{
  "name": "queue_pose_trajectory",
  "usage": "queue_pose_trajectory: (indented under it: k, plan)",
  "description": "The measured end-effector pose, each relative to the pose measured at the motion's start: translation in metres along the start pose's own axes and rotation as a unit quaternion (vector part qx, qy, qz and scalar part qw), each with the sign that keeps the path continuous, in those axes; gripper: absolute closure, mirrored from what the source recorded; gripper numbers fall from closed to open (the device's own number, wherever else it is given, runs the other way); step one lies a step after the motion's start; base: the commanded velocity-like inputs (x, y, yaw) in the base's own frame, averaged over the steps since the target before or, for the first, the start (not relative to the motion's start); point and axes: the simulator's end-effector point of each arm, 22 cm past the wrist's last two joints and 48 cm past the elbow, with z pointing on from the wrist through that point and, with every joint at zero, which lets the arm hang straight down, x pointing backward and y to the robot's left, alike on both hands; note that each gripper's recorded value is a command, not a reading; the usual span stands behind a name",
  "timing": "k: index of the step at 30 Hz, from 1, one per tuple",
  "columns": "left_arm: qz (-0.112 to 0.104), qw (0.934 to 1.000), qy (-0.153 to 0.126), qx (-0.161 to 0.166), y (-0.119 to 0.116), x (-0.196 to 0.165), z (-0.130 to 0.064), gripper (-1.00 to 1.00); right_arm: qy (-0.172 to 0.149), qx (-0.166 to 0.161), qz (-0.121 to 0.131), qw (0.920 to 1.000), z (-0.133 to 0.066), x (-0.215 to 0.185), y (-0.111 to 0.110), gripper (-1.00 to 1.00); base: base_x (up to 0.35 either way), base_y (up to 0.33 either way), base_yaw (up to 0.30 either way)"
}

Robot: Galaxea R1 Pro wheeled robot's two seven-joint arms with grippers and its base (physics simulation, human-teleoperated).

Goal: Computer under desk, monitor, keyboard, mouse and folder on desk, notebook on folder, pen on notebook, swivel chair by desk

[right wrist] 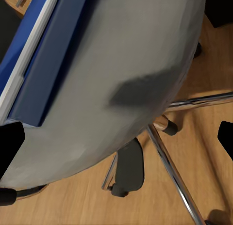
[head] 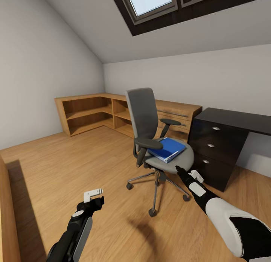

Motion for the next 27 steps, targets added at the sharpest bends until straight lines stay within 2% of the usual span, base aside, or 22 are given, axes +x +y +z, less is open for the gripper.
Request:
queue_pose_trajectory:
  k: [7, 27]
  plan:
    - [0.000, 1.0000, 0.000, 0.000, 0.0002, 0.0002, 0.0001, -1.00, 0.000, 0.000, 0.000, 1.0000, 0.0000, -0.0001, 0.0000, -1.00, 0.212, -0.056, 0.000]
    - [0.001, 1.0000, 0.002, 0.000, 0.0006, 0.0010, 0.0003, -1.00, 0.000, 0.000, 0.000, 1.0000, 0.0002, -0.0001, -0.0004, -1.00, 0.018, -0.002, 0.000]
